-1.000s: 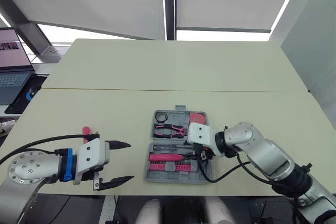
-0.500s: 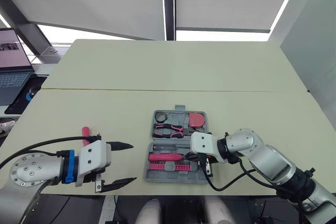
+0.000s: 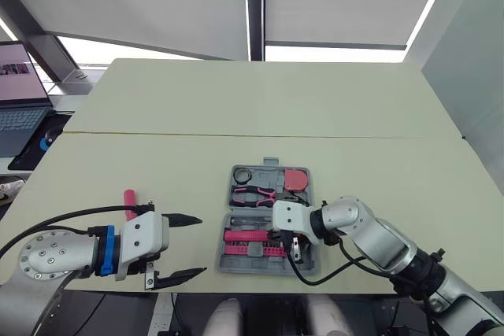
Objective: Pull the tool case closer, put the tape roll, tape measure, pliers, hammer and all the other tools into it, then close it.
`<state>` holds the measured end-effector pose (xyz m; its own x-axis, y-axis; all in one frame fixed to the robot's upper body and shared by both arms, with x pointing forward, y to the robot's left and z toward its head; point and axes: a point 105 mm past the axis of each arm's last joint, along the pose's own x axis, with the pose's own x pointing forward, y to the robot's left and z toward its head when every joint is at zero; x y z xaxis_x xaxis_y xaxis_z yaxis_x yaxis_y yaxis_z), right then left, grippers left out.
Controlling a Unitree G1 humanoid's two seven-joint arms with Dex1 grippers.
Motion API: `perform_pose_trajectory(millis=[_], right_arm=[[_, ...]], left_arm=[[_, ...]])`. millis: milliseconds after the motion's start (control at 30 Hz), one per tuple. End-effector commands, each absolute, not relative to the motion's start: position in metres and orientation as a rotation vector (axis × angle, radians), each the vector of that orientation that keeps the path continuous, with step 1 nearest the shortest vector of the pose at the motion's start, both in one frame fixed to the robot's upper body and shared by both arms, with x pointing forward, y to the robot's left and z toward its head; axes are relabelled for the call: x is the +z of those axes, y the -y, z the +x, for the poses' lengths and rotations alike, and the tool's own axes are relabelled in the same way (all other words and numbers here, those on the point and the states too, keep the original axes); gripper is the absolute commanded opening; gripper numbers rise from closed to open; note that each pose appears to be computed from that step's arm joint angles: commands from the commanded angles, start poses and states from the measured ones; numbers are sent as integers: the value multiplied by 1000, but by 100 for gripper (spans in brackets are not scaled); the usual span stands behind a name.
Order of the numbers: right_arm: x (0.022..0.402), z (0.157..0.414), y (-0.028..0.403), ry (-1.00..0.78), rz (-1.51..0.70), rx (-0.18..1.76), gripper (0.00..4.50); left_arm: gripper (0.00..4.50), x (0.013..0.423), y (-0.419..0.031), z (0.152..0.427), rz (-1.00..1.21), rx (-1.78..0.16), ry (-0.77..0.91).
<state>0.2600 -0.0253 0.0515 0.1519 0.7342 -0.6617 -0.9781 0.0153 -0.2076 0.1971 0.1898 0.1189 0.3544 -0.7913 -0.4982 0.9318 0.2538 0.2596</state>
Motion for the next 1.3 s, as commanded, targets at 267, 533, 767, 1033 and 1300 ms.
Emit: perform_pose_trajectory(millis=[267,533,767,1033,1300], right_arm=[[51,261,20,-352,-747,1422,3],[131,279,56,-91,-568,1228,3],[140,293,180,-180,-608,846,3],[120,271,267,-241,-578,581,3],[89,244,279,-371,-463,635,154]], left_arm=[[450,122,-191,198,564,-1156,-255],[450,140,-244,219,482,-832,-153],[450,144,-329,219,270,-347,-106],[450,116,-410,184,123,62,-173],[450,80,-412,169,56,73,-267]])
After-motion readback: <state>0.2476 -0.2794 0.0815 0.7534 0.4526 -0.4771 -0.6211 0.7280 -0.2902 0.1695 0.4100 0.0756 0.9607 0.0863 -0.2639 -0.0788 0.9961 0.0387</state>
